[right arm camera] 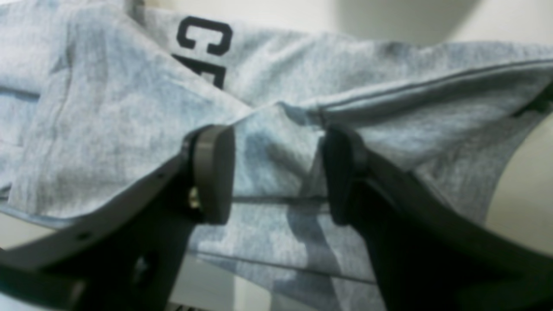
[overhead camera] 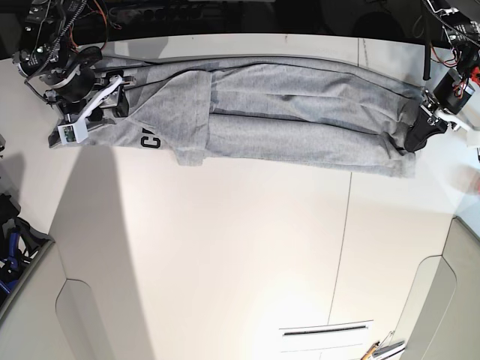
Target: Fold the T-shirt properly
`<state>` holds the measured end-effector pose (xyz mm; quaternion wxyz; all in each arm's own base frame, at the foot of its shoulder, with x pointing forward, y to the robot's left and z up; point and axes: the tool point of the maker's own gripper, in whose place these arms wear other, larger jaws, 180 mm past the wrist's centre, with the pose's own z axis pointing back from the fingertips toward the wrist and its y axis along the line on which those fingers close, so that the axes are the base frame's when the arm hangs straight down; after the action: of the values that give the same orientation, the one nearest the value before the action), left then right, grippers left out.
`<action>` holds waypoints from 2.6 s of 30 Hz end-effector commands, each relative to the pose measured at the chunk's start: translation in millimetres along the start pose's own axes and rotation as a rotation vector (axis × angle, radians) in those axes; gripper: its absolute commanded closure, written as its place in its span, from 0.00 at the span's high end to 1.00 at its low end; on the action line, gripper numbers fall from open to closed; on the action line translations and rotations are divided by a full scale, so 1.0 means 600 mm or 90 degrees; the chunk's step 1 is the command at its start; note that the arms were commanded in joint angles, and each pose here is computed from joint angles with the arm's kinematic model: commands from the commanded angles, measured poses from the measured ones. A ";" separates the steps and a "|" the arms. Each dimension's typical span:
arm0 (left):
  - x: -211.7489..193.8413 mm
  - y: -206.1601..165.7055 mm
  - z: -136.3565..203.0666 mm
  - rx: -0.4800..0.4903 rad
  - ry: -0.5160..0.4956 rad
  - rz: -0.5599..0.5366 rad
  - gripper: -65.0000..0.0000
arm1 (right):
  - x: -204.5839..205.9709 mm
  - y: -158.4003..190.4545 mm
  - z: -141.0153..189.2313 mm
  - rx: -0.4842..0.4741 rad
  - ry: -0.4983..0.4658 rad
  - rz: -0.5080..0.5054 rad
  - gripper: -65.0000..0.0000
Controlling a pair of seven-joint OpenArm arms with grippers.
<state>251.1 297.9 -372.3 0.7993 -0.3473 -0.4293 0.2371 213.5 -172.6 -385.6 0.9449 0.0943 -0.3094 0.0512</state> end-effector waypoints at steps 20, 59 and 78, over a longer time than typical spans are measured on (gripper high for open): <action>-0.157 -0.267 -0.054 -0.269 0.176 -0.119 0.00 | 0.071 -0.050 0.073 -0.081 -0.096 0.018 0.50; -0.287 -0.475 -0.061 -0.428 0.267 -0.346 0.42 | 0.074 -0.067 0.086 -0.091 -0.110 -0.006 0.50; -0.257 -0.296 -0.133 -0.151 0.255 -0.551 0.51 | 0.080 -0.065 0.086 -0.086 -0.123 -0.007 0.50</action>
<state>246.3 53.7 -362.0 0.8593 -0.2566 -0.3733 -0.2375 222.2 -219.4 -333.2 0.9248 0.0375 -0.3784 0.0104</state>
